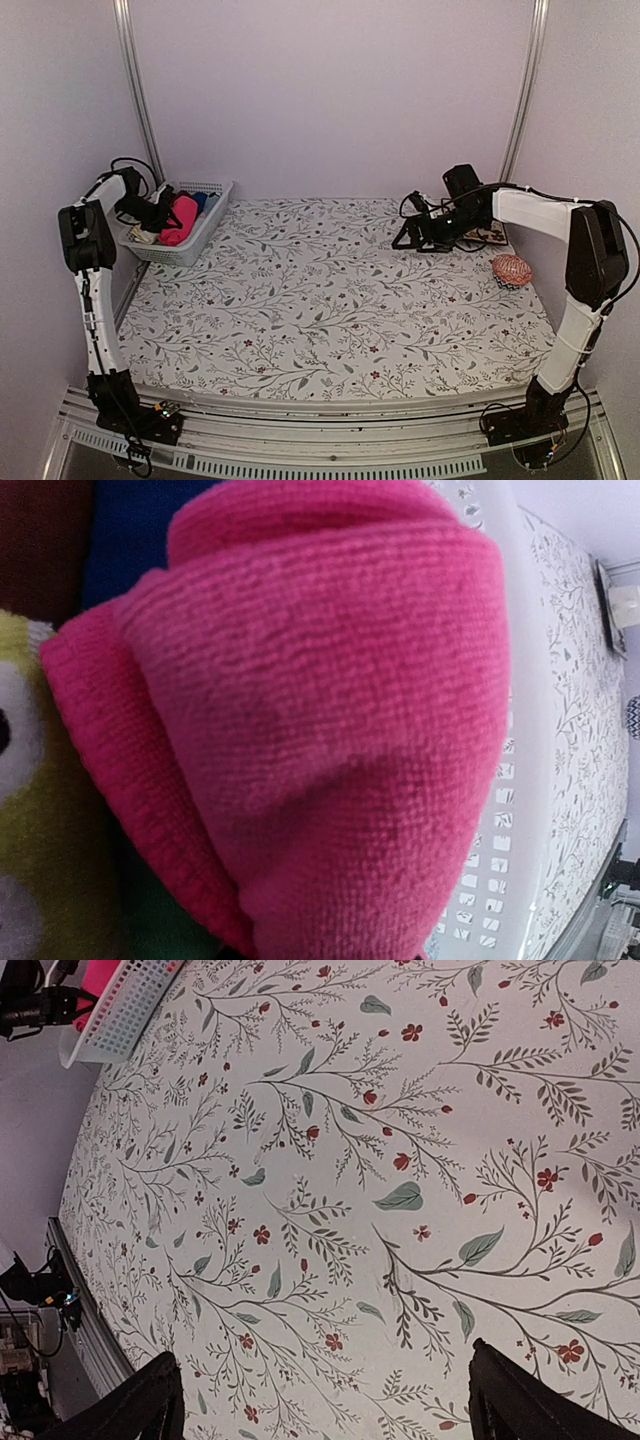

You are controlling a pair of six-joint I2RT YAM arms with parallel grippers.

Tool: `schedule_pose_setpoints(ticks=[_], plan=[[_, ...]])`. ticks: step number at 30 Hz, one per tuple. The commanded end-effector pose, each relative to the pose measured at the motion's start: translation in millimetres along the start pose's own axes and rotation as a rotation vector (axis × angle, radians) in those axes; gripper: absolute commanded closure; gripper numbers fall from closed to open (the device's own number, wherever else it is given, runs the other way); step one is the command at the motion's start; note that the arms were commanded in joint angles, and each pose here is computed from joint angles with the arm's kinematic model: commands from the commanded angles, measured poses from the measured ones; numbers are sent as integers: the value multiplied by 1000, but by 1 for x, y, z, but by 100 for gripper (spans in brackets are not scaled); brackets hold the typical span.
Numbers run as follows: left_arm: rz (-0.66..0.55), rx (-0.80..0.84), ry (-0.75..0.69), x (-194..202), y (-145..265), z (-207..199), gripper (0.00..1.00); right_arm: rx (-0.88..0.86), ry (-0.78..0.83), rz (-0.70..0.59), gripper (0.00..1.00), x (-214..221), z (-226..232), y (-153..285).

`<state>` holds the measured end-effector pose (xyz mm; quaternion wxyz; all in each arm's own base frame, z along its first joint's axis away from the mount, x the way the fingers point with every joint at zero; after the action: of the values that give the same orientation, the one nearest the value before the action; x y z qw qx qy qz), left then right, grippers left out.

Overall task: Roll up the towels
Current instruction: Place the towel in the bin.

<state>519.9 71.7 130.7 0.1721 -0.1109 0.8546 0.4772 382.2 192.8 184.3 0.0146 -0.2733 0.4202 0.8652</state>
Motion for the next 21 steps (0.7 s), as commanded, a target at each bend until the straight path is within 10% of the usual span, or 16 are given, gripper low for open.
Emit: schedule_pose_setpoints(ticks=[1, 10, 13, 21], plan=[[37, -109, 11, 0, -11, 12, 77, -17, 26, -15, 1, -11, 10, 0], [-17, -197, -33, -18, 7, 4, 44, -35, 38, -15, 1, -17, 17, -5], [-44, -220, -48, -25, 16, -2, 5, -41, 39, -11, 1, -16, 19, -7], [-110, -283, -83, -40, 42, -19, 3, -48, 47, -12, 1, -19, 22, -10]])
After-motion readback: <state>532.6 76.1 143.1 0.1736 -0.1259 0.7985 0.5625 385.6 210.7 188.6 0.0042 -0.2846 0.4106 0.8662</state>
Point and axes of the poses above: each gripper's point midway between its finger pads, its own y axis back along the fingers, its own z axis along the line the jaws close on, x = y × z, the point moved 6 cm from there along y, back along the fingers, and after that the axes turned 1 degree about y, right-handed, at the moved point
